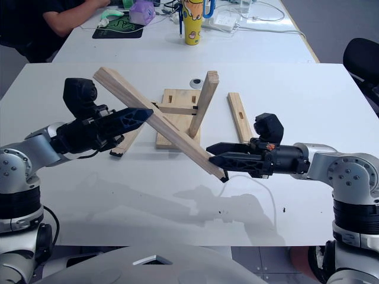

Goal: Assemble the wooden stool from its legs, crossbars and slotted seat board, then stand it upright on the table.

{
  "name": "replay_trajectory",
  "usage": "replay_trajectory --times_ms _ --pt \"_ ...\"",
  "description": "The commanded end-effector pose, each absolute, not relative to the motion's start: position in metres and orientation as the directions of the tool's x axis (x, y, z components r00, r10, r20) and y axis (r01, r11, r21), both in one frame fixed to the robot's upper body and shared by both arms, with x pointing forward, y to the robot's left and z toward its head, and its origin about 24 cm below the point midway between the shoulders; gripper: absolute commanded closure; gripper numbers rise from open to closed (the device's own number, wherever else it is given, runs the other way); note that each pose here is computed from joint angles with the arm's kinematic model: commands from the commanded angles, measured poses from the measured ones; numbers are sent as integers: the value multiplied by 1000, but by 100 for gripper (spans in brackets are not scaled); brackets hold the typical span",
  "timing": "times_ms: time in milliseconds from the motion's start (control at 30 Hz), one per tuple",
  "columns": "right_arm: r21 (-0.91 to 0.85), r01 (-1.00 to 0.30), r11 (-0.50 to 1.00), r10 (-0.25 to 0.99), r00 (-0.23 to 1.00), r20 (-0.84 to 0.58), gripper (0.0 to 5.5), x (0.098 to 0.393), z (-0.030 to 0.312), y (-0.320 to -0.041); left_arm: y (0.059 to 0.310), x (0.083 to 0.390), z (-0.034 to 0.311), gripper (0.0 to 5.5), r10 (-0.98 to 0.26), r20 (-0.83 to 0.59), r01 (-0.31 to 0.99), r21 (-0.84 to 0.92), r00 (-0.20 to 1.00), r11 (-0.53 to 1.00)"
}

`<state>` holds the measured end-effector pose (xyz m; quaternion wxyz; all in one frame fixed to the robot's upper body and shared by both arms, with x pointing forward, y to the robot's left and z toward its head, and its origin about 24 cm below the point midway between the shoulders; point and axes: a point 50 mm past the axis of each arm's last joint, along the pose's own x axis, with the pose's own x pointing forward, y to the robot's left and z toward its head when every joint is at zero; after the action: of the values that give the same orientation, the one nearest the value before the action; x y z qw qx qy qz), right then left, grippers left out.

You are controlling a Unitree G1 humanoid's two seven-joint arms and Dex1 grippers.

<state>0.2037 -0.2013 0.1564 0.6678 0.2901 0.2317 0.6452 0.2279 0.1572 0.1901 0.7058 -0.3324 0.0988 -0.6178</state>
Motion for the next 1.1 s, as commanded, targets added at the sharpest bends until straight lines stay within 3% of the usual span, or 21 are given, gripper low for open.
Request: replay_trajectory --times_ms 33,100,167,333,500,800,1033,1100 --pt "669 -720 185 979 191 -65 161 206 143 -220 183 230 193 346 -934 209 814 -568 289 125" --pt "583 -718 381 924 313 -218 140 215 120 -222 199 229 194 346 -926 173 810 -554 336 190" --pt "457 -728 511 858 406 -314 140 224 96 -205 216 229 196 346 -915 132 804 -536 382 259" --pt "252 -697 671 740 604 -296 140 231 58 -154 242 233 208 346 -900 73 810 -473 429 348" --pt "14 -634 773 617 746 -251 140 240 45 -135 253 238 214 346 -899 44 818 -437 435 375" --pt "326 -403 855 468 871 -150 140 251 42 -111 247 241 203 346 -905 61 820 -452 420 350" --pt "268 -312 911 360 920 -154 140 257 47 -108 242 242 199 346 -910 69 821 -464 409 333" --pt "295 -287 911 344 924 -165 171 257 45 -105 240 243 197 346 -911 71 821 -467 405 329"
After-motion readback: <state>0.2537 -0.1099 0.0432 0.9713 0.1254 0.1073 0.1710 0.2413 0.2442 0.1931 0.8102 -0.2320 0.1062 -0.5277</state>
